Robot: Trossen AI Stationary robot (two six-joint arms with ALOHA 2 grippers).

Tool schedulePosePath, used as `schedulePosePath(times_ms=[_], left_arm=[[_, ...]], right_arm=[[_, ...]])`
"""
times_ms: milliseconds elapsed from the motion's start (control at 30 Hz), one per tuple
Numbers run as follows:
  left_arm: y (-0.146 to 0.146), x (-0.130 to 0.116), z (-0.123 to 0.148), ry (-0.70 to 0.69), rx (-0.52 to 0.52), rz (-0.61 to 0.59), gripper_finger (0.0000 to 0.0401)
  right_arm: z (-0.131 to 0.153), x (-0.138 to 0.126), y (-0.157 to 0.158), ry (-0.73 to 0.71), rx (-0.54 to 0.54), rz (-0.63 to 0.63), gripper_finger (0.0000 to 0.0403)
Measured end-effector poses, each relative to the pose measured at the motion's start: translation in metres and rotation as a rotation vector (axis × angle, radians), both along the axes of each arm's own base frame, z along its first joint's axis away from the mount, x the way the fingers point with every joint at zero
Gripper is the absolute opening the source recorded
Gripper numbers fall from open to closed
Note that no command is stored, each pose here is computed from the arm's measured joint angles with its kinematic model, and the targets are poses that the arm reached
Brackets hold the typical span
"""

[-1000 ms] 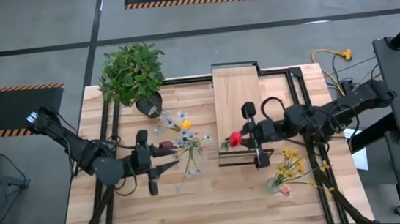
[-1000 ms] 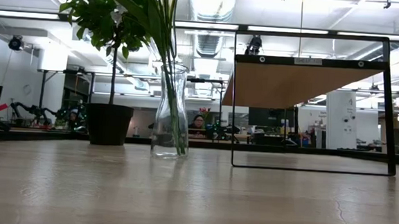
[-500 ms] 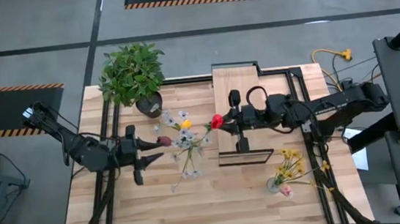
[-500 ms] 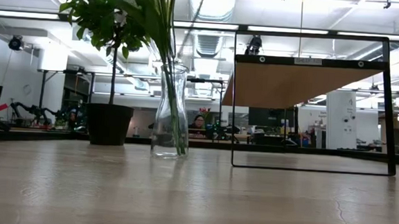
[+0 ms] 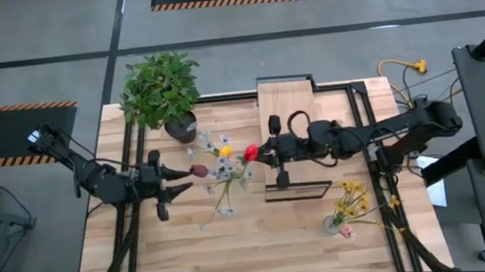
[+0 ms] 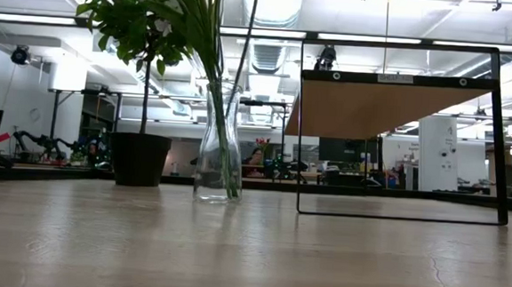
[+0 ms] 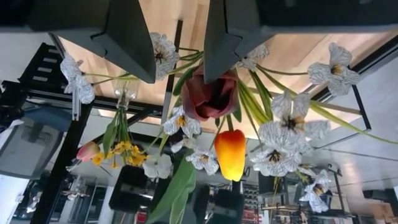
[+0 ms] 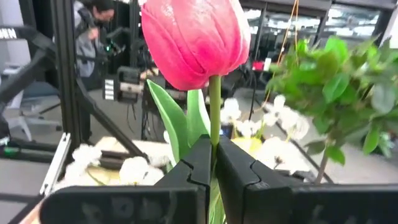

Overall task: Pick and place flowers into a vace then onto a shelf
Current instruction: Put the red flower into the left transparent glass vase

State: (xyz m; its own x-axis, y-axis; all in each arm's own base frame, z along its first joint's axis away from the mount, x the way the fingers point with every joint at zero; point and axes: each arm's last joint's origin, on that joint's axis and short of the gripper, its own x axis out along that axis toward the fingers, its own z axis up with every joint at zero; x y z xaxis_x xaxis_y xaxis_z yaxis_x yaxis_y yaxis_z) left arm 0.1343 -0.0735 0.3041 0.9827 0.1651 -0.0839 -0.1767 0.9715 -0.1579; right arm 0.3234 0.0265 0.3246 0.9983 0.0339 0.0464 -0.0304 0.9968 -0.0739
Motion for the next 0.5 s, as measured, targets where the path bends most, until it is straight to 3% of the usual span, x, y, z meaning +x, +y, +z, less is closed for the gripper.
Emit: schedulePosePath(times_ms=[500], left_arm=[[-0.002, 0.002, -0.005, 0.019, 0.014, 0.001, 0.0119]], right_arm=[[-0.029, 0.020, -0.007, 0.093, 0.079, -0.029, 0.0019]])
